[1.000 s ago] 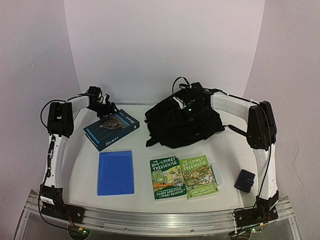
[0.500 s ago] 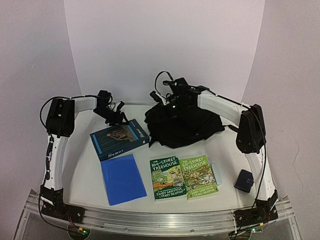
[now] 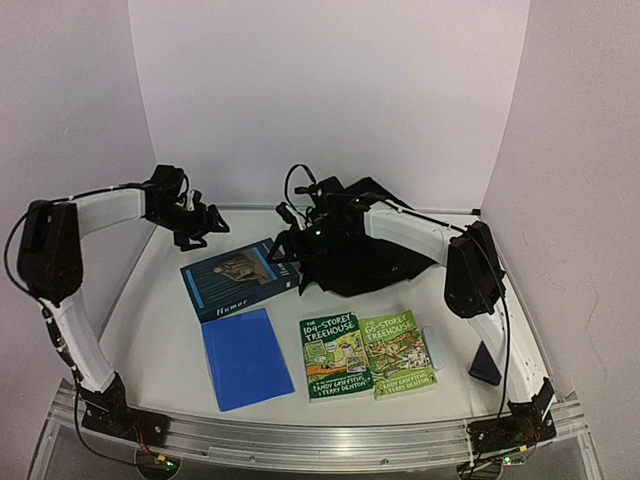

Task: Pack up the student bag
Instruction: Pick up the book from the center of the board.

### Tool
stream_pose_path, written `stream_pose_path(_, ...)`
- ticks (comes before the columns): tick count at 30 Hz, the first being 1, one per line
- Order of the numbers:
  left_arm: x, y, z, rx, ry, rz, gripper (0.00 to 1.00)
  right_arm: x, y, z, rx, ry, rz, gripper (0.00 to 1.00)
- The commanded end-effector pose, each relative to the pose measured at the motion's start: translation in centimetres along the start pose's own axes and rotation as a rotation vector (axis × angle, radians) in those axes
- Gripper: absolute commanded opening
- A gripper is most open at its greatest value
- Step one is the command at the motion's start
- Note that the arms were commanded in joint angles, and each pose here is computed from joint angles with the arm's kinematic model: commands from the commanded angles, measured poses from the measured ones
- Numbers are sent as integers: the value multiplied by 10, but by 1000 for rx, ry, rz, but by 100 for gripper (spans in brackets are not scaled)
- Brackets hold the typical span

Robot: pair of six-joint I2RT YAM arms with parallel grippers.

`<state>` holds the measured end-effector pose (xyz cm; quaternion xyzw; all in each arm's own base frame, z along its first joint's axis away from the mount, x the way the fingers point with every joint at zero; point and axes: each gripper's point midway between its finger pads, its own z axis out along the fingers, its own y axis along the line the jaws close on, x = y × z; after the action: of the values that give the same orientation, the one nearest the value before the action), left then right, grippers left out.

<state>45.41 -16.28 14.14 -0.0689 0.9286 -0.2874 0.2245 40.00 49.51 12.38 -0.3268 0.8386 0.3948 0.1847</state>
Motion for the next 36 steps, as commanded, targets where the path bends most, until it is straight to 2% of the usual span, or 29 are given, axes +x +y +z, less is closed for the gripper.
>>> stream_pose_path(1,40,1,-21,7,-64,-222,80,-22,-12,8,66,-81,-24,78)
stream_pose_path(6,86,31,-30,-46,-76,-366,78,-21,-38,22,146,-93,-37,78)
stream_pose_path(13,118,67,-24,-140,-75,-462,75,-9,-77,44,252,-84,-61,79)
stream_pose_path(22,107,92,-5,-167,-99,-508,80,8,-107,56,315,-57,-51,94)
stream_pose_path(26,97,95,7,-159,-87,-484,81,16,-98,62,216,-32,-15,95)
stream_pose_path(29,92,93,18,-115,-74,-477,79,22,-87,67,132,-10,11,89)
stream_pose_path(36,79,66,17,28,-94,-412,59,26,-61,67,-5,16,35,67)
